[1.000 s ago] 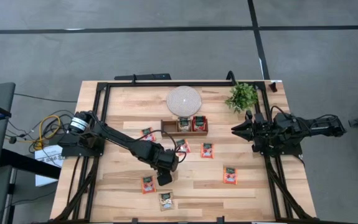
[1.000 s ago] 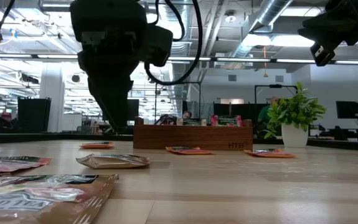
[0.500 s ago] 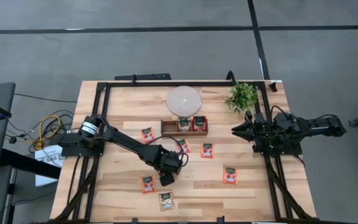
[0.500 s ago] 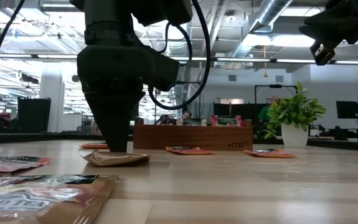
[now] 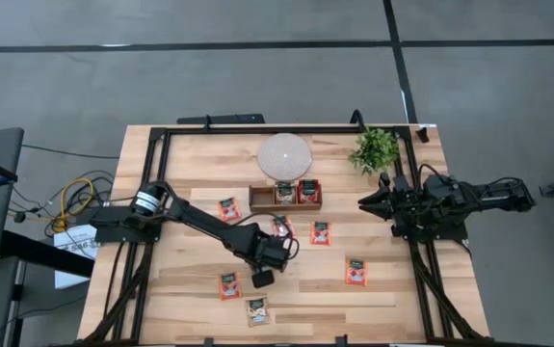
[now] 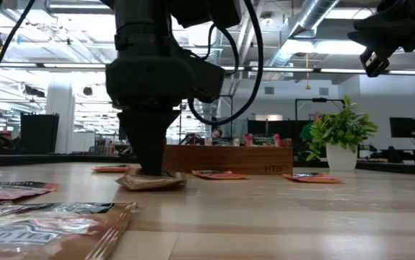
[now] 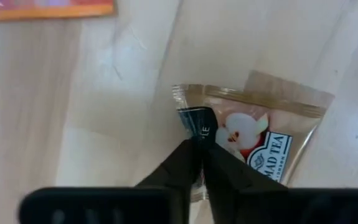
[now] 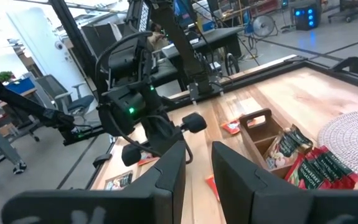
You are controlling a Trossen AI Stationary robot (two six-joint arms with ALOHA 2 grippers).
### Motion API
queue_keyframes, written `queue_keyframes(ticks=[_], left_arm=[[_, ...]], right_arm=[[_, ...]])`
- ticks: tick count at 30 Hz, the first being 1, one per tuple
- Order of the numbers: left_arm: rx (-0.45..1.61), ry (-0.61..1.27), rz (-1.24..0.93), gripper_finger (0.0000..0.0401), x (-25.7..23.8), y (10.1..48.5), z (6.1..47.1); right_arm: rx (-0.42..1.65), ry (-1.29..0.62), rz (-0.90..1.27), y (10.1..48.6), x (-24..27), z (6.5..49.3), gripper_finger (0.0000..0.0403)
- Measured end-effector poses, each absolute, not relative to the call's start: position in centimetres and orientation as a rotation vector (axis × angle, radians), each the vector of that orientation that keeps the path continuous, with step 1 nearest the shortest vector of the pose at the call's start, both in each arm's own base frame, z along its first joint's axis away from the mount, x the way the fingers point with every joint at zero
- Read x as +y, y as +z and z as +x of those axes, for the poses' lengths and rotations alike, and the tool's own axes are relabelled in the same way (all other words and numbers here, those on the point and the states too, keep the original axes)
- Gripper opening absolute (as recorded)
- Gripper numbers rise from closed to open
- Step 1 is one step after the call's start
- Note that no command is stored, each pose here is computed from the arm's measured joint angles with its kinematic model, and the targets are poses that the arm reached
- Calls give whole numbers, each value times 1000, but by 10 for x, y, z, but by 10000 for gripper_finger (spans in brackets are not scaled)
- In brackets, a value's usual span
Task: Pick & Place Tea
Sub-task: Put the top brown tea bag into the middle slot of the wooden organizer
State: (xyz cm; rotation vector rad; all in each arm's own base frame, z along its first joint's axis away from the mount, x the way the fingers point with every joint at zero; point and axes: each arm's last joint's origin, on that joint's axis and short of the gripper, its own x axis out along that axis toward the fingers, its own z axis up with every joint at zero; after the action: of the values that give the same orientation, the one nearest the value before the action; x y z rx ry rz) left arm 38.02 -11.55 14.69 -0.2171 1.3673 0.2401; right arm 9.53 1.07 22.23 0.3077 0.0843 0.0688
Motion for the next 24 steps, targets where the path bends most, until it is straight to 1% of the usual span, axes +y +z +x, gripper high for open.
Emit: queue_keyframes(ticks=[1,3,7,12,19,24], left_arm=[[1365,243,-214,14,-115,148,381],[1358,246,-212,5,-115,150,382],[1376,283,-176,1,-114,158,382],[1367,372,-84,1,-113,185,385],[1185,442,113,0,-111,238,401],[1092,477,247,0,-105,264,409]], right_arm=[[87,68,308,222,11,95,70],[88,68,308,222,11,95,70],[90,83,308,222,11,95,70],[91,87,308,222,11,95,70],[91,88,308,222,11,95,70],[82,89,309,223,11,95,70]])
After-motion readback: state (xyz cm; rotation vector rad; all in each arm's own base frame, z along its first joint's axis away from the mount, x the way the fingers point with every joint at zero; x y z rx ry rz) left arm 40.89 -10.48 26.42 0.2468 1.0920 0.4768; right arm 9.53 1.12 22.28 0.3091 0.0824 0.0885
